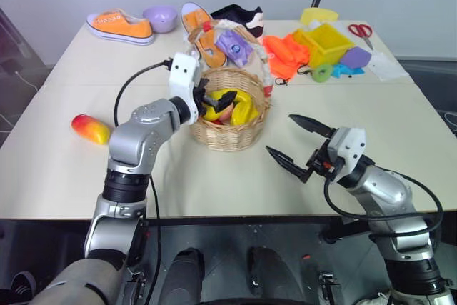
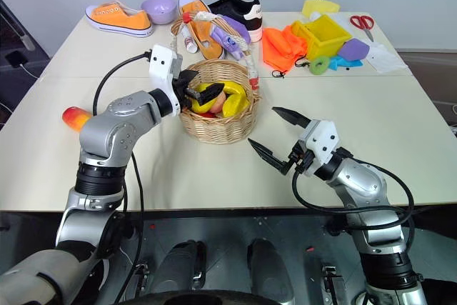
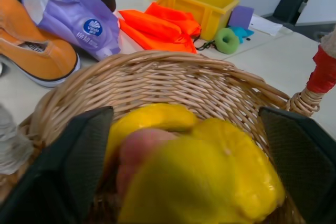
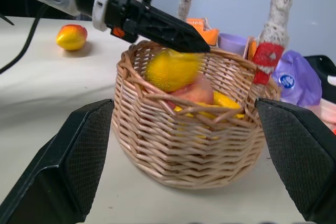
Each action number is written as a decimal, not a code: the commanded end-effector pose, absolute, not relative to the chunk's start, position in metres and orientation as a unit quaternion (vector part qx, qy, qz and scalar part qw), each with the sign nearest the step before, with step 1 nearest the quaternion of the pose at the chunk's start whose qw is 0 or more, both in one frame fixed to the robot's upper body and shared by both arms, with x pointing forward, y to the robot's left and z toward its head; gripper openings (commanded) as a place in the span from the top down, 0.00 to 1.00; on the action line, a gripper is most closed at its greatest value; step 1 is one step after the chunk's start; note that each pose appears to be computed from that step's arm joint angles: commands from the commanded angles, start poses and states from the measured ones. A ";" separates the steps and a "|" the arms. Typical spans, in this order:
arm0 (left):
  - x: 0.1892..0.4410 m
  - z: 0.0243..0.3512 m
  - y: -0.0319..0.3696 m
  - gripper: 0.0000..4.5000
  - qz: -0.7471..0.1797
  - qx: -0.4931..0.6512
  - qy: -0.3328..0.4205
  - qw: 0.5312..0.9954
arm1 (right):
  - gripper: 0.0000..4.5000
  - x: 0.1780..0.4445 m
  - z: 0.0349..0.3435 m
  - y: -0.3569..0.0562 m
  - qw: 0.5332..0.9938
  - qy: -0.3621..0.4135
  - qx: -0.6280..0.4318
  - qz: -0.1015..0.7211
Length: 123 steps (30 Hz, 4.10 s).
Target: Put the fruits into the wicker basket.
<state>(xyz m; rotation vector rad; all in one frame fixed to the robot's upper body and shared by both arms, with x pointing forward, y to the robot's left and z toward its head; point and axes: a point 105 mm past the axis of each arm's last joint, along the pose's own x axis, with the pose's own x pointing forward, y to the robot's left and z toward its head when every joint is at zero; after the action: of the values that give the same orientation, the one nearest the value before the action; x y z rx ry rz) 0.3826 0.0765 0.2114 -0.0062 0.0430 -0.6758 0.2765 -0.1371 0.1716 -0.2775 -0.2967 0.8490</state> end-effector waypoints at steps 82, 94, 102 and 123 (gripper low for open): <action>0.379 0.136 0.318 0.01 0.182 -0.143 0.155 0.960 | 0.00 0.269 0.183 -0.094 0.841 -0.170 -0.108 0.502; 0.376 0.149 0.323 0.47 0.190 -0.130 0.115 0.966 | 0.00 0.271 0.180 -0.095 0.842 -0.168 -0.111 0.500; 0.339 0.221 0.262 0.47 -0.023 0.018 -0.017 0.999 | 0.00 0.280 0.186 -0.110 0.864 -0.181 -0.099 0.458; 0.368 0.238 0.066 0.00 -0.358 -0.063 -0.060 0.930 | 0.00 0.280 0.189 -0.115 0.891 -0.198 -0.107 0.394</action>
<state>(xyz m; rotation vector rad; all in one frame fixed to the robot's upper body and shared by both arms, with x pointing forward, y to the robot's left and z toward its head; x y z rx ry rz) 0.3713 0.0648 0.2298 -0.1444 -0.0784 -0.7323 0.2850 -0.1164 0.1758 -0.2089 -0.3558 0.8217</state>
